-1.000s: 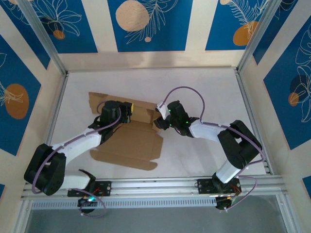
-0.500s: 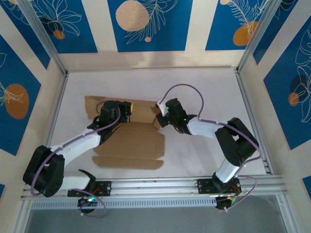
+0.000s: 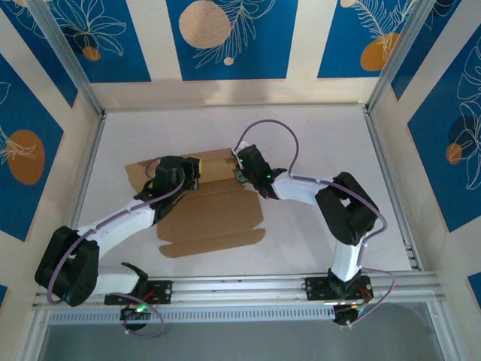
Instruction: Fold the paper box
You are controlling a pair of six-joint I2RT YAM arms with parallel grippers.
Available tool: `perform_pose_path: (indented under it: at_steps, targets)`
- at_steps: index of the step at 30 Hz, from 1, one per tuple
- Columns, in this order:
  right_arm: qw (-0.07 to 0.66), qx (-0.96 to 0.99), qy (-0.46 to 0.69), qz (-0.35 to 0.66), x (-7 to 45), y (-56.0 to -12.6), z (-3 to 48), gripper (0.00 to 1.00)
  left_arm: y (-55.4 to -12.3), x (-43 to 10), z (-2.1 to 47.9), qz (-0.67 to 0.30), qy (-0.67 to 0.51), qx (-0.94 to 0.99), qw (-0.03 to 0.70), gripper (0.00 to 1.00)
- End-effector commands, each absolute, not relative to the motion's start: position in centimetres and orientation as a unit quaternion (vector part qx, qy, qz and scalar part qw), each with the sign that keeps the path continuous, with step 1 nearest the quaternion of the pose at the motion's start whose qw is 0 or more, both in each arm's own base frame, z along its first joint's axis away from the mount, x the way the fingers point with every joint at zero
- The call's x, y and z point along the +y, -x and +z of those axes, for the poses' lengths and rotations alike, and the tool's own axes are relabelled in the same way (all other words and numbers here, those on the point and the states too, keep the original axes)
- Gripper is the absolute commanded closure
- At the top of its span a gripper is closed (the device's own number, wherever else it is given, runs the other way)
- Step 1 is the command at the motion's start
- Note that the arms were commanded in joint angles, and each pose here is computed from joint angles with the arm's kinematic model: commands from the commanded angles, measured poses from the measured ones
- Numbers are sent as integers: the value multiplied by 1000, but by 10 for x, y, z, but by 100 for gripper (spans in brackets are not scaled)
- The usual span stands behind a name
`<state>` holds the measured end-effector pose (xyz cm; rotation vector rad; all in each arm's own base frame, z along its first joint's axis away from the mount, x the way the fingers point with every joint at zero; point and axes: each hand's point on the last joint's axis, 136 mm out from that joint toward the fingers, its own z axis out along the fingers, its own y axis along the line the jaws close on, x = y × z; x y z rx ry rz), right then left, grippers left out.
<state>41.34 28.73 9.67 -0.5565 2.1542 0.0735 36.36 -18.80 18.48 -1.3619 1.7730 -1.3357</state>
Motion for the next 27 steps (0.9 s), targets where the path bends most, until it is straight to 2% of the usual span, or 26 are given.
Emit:
perform_pose_path:
  at_steps: [1,10,19,20,22,24,27]
  targets:
    - [427,879,204,-66,264,-423,78,100,-355,-220,208,-546,461,660,232,100]
    - [435,877,132,-155,249,-441,69,100,-355,-228,197,-544,464,662,224,100]
    - [464,856,215,-80,273,-435,62,100,-354,-211,195,-517,455,679,255,100]
    - [468,852,221,-75,273,-434,63,100,-354,-205,195,-508,452,685,262,95]
    - [476,845,237,-59,274,-431,67,100,-352,-192,194,-488,449,697,274,73]
    - [484,838,250,-44,274,-428,71,100,-351,-177,191,-470,452,704,280,58]
    - [491,829,267,-8,273,-421,79,100,-352,-155,194,-458,445,712,292,44]
